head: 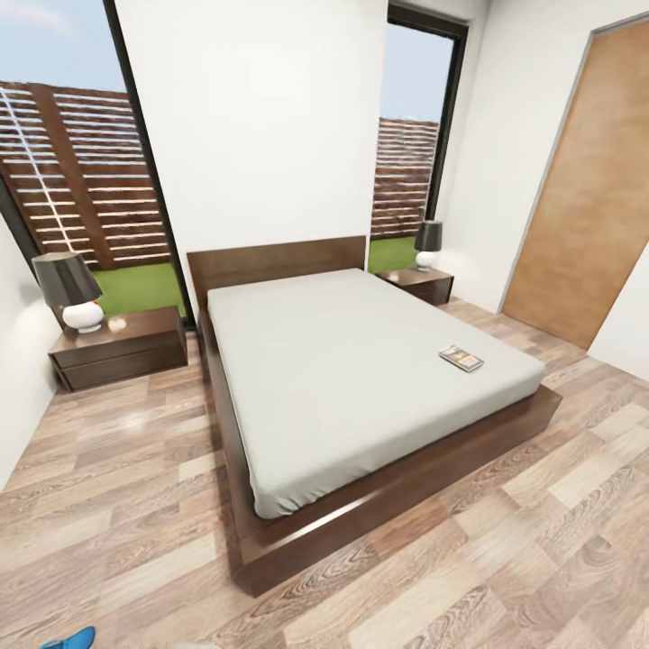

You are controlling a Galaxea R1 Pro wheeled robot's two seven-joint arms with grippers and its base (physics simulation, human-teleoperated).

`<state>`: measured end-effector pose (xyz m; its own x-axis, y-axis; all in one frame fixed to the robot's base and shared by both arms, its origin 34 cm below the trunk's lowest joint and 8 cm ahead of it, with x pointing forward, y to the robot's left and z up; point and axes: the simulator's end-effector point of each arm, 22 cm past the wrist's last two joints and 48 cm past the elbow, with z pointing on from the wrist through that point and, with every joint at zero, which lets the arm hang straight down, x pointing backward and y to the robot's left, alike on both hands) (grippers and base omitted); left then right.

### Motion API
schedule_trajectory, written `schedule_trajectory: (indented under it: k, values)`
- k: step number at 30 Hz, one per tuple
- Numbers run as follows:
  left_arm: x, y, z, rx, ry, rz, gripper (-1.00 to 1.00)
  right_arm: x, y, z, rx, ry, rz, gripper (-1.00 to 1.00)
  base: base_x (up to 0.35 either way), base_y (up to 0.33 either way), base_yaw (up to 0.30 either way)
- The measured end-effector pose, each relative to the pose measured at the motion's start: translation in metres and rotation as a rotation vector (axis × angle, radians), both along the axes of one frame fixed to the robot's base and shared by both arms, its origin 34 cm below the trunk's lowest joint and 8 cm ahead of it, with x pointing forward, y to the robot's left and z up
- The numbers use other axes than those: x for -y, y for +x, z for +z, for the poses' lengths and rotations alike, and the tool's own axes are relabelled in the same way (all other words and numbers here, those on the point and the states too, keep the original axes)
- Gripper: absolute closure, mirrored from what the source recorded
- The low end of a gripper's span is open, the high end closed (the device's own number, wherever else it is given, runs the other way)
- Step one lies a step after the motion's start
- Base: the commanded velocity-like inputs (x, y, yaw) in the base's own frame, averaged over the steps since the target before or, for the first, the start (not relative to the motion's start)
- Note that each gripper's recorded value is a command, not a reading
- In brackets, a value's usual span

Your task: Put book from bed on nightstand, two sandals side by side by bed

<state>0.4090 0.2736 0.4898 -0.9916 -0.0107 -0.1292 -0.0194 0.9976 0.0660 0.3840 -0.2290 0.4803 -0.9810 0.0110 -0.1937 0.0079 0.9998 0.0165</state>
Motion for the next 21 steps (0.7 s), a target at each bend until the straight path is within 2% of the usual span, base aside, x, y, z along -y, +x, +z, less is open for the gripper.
schedule_trajectory:
  k: [3,4,5,7,8,11,13,17,21]
  values:
    - [-0.005,0.052,0.025,0.021,0.011,0.0,-1.0,0.0,0.037,0.018,0.013,-0.002,0.002,-1.0,0.0,0.0,0.0]
    - [-0.013,0.084,0.048,0.023,0.024,0.002,-1.0,0.001,0.07,0.036,0.023,-0.004,0.004,-1.0,0.0,0.0,0.0]
    - [-0.016,0.112,0.064,0.05,0.028,0.003,-1.0,0.001,0.088,0.044,0.035,-0.004,0.004,-1.0,0.0,0.0,0.0]
    - [-0.021,0.127,0.079,0.054,0.037,0.005,-1.0,0.001,0.11,0.056,0.041,-0.004,0.005,-1.0,0.0,0.0,0.0]
    - [-0.03,0.155,0.106,0.09,0.053,0.008,-1.0,0.001,0.138,0.073,0.048,-0.005,0.006,-1.0,-0.005,0.0,0.0]
    - [-0.039,0.187,0.138,0.159,0.066,0.013,-1.0,0.001,0.161,0.088,0.052,-0.003,0.006,-1.0,-0.08,0.034,0.0]
    - [-0.047,0.218,0.172,0.24,0.08,0.016,-1.0,0.003,0.183,0.106,0.078,-0.007,0.005,-1.0,-0.209,0.096,0.0]
    - [-0.049,0.234,0.19,0.282,0.083,0.018,-1.0,0.006,0.202,0.122,0.116,-0.016,0.002,-1.0,-0.249,0.109,0.0]
    - [-0.048,0.239,0.194,0.295,0.08,0.02,-1.0,0.008,0.213,0.132,0.141,-0.022,-0.003,-1.0,-0.285,0.116,0.0]
